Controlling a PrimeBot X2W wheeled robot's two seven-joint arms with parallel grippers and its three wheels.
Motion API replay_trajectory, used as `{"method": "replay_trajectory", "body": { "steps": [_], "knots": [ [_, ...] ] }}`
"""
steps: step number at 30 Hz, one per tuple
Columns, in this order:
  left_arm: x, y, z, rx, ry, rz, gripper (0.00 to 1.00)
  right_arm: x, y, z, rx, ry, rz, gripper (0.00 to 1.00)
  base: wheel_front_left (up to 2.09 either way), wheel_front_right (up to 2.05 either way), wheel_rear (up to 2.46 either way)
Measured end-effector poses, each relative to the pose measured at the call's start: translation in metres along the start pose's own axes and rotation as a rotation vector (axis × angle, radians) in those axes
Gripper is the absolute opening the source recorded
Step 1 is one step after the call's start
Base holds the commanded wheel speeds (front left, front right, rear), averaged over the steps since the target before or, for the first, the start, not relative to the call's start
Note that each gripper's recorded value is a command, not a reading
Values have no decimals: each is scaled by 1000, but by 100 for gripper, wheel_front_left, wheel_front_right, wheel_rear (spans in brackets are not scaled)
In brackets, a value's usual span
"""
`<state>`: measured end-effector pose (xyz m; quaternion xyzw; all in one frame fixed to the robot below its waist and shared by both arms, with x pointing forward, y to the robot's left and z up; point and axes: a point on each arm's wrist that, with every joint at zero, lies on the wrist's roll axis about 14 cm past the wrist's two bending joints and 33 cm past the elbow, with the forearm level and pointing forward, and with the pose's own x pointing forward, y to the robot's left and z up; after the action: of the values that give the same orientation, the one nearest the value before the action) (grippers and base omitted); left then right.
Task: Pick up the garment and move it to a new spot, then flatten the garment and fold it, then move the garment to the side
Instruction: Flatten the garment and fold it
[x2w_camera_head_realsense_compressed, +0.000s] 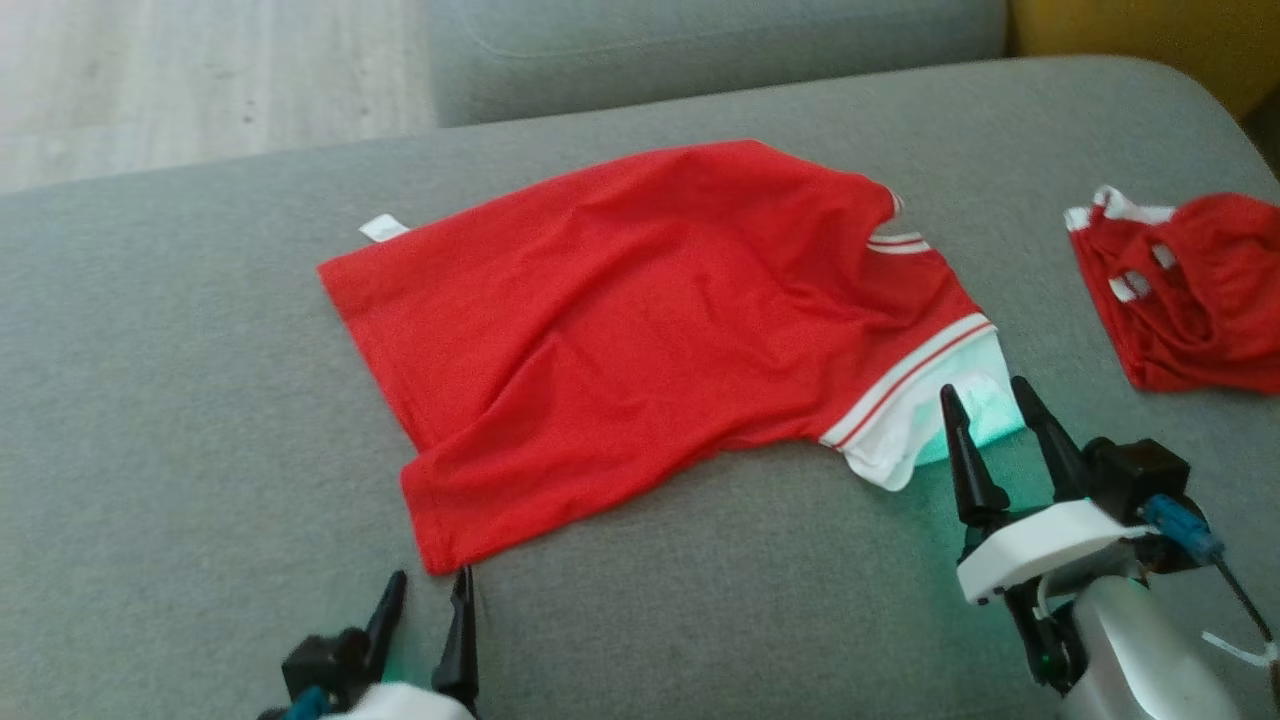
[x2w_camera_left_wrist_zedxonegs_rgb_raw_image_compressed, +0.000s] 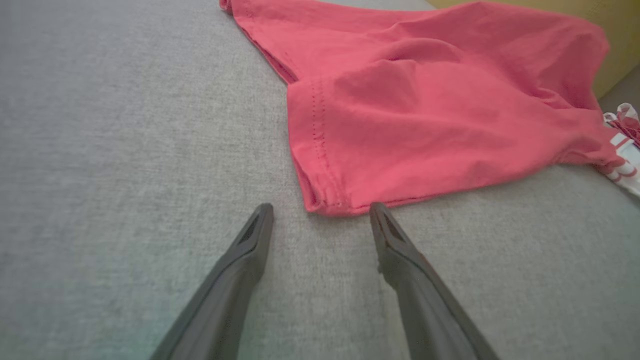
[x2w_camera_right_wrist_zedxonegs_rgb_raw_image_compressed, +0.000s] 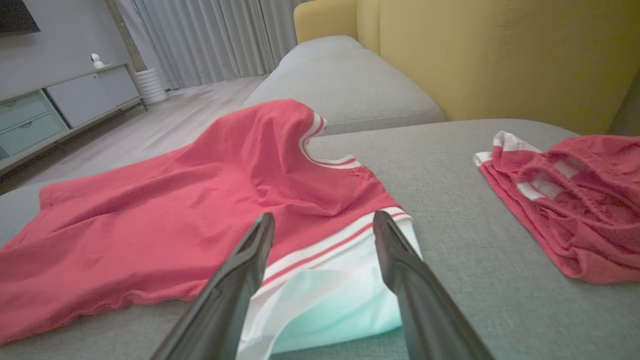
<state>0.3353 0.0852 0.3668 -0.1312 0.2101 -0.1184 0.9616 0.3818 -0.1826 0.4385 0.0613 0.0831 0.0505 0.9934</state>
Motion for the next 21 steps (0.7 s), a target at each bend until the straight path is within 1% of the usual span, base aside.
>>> {"method": "replay_trajectory", "body": {
  "steps": [3, 6, 7, 8, 11, 14, 18, 21],
  "knots": [
    [16, -7, 1, -25, 14, -22, 100, -5, -17, -7, -3, 24, -43, 100, 0, 0, 0],
    [26, -14, 1, -28, 23, -50, 100, -8, -29, -11, 1, 37, -74, 100, 0, 0, 0],
    [27, -15, -1, -30, 29, -55, 45, -8, -31, -13, 1, 41, -79, 100, 0, 0, 0],
    [28, -16, -3, -30, 35, -56, 0, -9, -32, -14, 1, 45, -82, 100, 0, 0, 0],
    [28, -12, -2, -36, 35, -44, 0, -9, -32, -17, 3, 56, -84, 100, 0, 0, 0],
    [28, 0, 8, -37, 5, 17, 0, -7, -31, -21, 7, 67, -83, 100, 0, 0, 0],
    [22, 29, 36, -2, -91, 120, 0, -2, -24, -27, 14, 87, -65, 100, 0, 0, 0],
    [13, 47, 45, 21, -127, 174, 0, 1, -16, -34, 20, 106, -48, 100, 0, 0, 0]
  ]
}}
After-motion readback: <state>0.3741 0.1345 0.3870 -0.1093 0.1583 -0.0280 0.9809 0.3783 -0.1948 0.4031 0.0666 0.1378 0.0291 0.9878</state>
